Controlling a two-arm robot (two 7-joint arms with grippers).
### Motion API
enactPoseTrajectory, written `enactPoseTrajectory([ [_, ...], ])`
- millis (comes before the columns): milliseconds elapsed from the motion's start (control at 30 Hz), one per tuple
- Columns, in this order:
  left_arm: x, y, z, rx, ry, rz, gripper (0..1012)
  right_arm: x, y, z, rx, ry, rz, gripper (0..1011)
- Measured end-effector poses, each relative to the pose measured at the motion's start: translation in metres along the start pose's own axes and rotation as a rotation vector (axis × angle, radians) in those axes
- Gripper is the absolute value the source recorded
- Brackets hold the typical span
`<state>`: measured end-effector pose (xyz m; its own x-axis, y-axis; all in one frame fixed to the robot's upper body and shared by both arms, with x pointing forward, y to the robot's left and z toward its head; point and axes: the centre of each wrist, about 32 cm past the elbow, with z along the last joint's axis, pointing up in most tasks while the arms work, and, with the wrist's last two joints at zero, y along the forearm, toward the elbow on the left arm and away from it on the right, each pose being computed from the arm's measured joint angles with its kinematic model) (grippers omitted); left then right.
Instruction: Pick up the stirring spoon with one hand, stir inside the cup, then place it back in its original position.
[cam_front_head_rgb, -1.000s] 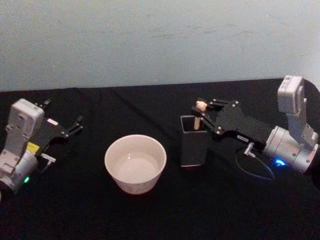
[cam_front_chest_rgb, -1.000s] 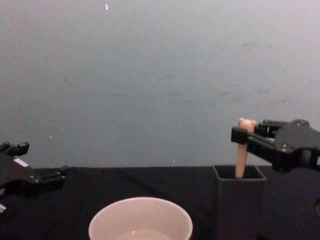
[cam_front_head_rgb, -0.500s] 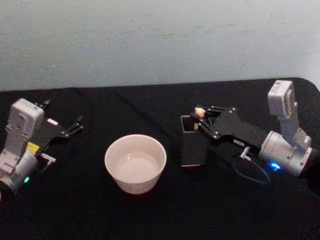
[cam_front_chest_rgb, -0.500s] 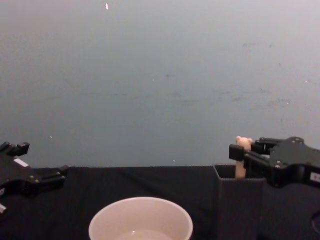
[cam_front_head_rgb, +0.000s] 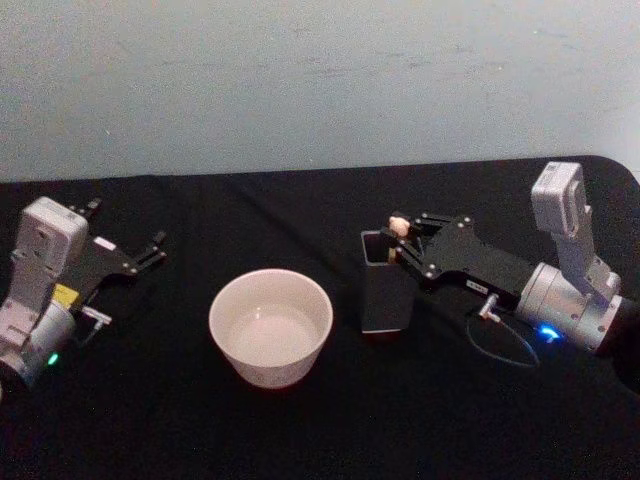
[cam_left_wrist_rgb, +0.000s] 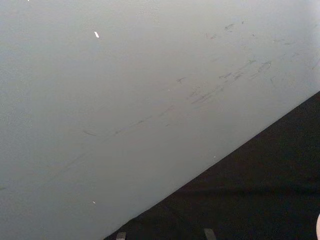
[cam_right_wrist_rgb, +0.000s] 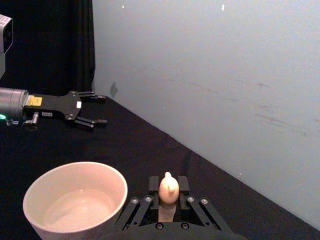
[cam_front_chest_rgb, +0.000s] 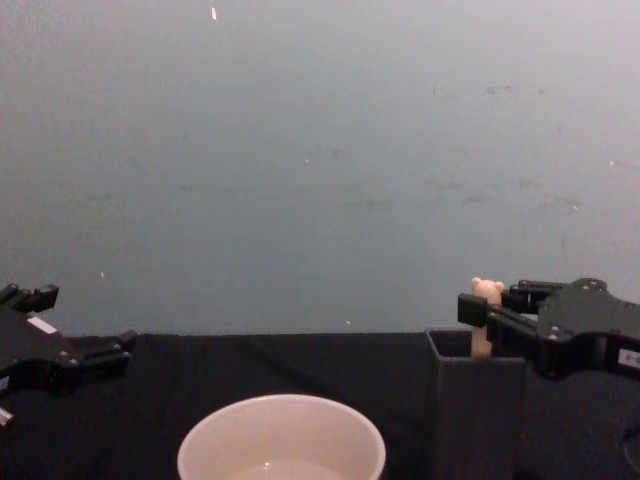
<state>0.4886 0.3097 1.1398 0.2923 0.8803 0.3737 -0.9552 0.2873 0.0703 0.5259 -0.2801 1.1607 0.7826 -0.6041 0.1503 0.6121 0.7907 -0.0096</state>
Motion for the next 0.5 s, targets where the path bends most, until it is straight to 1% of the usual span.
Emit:
enactPoseTrajectory([
  [133, 0.0, 0.0, 0.0, 0.0, 0.0, 0.0, 1001, 0.0001, -0.0001, 0.0002, 0.001, 0.0, 0.001, 213],
  [233, 0.0, 0.0, 0.0, 0.0, 0.0, 0.0, 1001, 0.0002, -0.0002, 0.0002, 0.002, 0.0, 0.001, 252],
  [267, 0.0, 0.0, 0.0, 0.0, 0.0, 0.0, 1001, 0.0002, -0.0003, 0.0002, 0.002, 0.001, 0.001, 316],
  [333, 0.0, 0.0, 0.0, 0.0, 0.0, 0.0, 1001, 0.0002, -0.0004, 0.0002, 0.002, 0.001, 0.001, 357],
  [367, 0.0, 0.0, 0.0, 0.0, 0.0, 0.0, 1001, 0.0003, -0.0004, 0.0003, 0.003, 0.001, 0.001, 414],
  [467, 0.0, 0.0, 0.0, 0.0, 0.0, 0.0, 1001, 0.0003, -0.0006, 0.0003, 0.003, 0.001, 0.001, 478],
  [500, 0.0, 0.0, 0.0, 0.0, 0.0, 0.0, 1001, 0.0003, -0.0006, 0.0003, 0.003, 0.001, 0.001, 534],
])
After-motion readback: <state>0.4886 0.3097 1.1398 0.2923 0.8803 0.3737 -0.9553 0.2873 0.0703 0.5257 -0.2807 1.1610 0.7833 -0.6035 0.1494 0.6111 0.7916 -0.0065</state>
